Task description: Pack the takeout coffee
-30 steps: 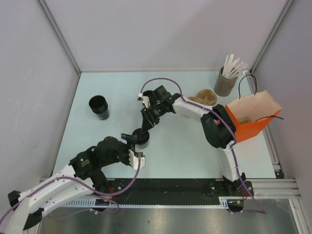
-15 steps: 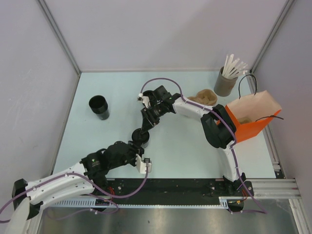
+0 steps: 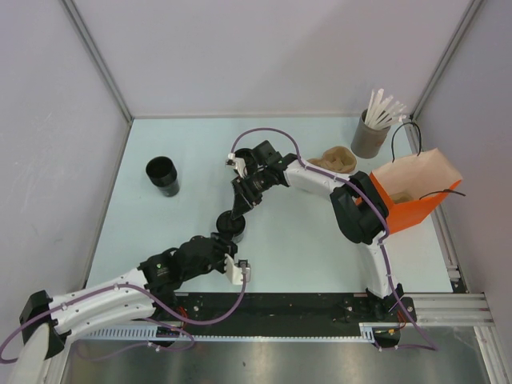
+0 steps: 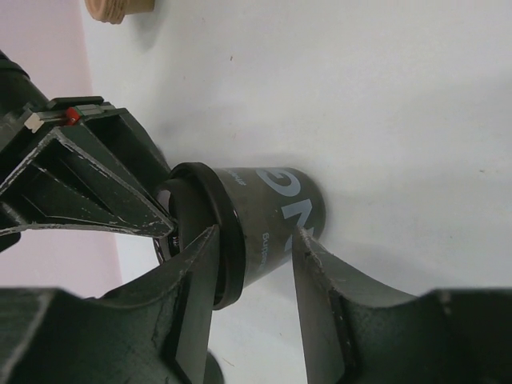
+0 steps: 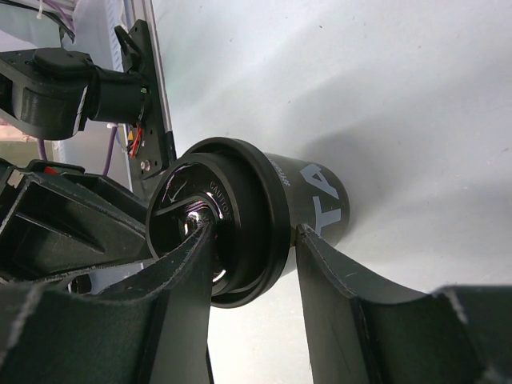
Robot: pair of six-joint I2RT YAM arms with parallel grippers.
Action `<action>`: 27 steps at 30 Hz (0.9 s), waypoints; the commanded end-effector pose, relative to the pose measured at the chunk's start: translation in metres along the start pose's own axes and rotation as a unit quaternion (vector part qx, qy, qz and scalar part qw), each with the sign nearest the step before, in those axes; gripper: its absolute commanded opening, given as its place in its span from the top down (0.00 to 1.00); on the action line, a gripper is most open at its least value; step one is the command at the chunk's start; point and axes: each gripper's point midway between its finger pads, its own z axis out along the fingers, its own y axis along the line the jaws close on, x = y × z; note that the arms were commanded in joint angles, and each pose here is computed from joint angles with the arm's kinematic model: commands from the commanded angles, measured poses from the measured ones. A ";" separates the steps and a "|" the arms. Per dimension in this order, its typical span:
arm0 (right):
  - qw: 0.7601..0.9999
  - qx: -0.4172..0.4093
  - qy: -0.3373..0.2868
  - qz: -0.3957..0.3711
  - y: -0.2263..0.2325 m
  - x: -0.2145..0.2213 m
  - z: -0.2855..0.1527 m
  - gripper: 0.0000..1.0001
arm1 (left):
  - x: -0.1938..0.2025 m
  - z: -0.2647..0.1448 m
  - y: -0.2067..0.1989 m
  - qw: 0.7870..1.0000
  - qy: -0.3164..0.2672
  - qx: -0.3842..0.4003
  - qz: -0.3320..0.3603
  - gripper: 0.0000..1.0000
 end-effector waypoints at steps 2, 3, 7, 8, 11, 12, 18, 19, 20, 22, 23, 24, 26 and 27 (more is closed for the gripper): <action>0.985 0.125 0.115 0.032 -0.067 0.088 0.023 0.54 | -0.001 0.003 0.013 0.999 0.001 -0.037 -0.004 0.55; 0.985 0.124 0.115 0.031 -0.066 0.087 0.024 0.54 | 0.000 0.004 0.013 0.999 0.001 -0.040 -0.006 0.56; 0.985 0.123 0.116 0.033 -0.066 0.089 0.023 0.54 | 0.007 0.004 0.012 0.999 0.013 -0.045 -0.009 0.58; 0.985 0.123 0.115 0.031 -0.066 0.088 0.023 0.54 | 0.009 0.004 0.010 0.999 0.016 -0.044 -0.009 0.60; 0.985 0.124 0.117 0.032 -0.066 0.089 0.022 0.54 | 0.016 0.004 0.006 0.999 0.027 -0.040 -0.012 0.66; 0.985 0.123 0.117 0.030 -0.065 0.089 0.023 0.54 | 0.017 0.004 0.005 0.999 0.028 -0.041 -0.012 0.69; 0.985 0.122 0.119 0.032 -0.066 0.092 0.023 0.54 | 0.029 0.005 -0.004 0.998 0.049 -0.032 -0.007 0.75; 0.985 0.123 0.119 0.030 -0.066 0.092 0.023 0.54 | 0.030 0.005 -0.005 0.998 0.050 -0.032 -0.007 0.75; 0.985 0.122 0.120 0.029 -0.066 0.092 0.023 0.54 | 0.030 0.005 -0.006 0.998 0.051 -0.031 -0.007 0.74; 0.985 0.123 0.120 0.030 -0.066 0.092 0.023 0.54 | 0.032 0.005 -0.007 0.998 0.053 -0.028 -0.007 0.70; 0.985 0.122 0.120 0.031 -0.065 0.092 0.023 0.54 | 0.034 0.005 -0.010 0.998 0.058 -0.024 -0.005 0.68; 0.985 0.122 0.120 0.031 -0.065 0.092 0.023 0.54 | 0.035 0.005 -0.011 0.998 0.060 -0.022 -0.002 0.65; 0.985 0.121 0.120 0.029 -0.065 0.092 0.022 0.54 | 0.040 0.005 -0.014 0.997 0.070 -0.018 -0.001 0.66; 0.985 0.122 0.119 0.029 -0.066 0.092 0.022 0.54 | 0.041 0.005 -0.016 0.997 0.070 -0.015 0.000 0.67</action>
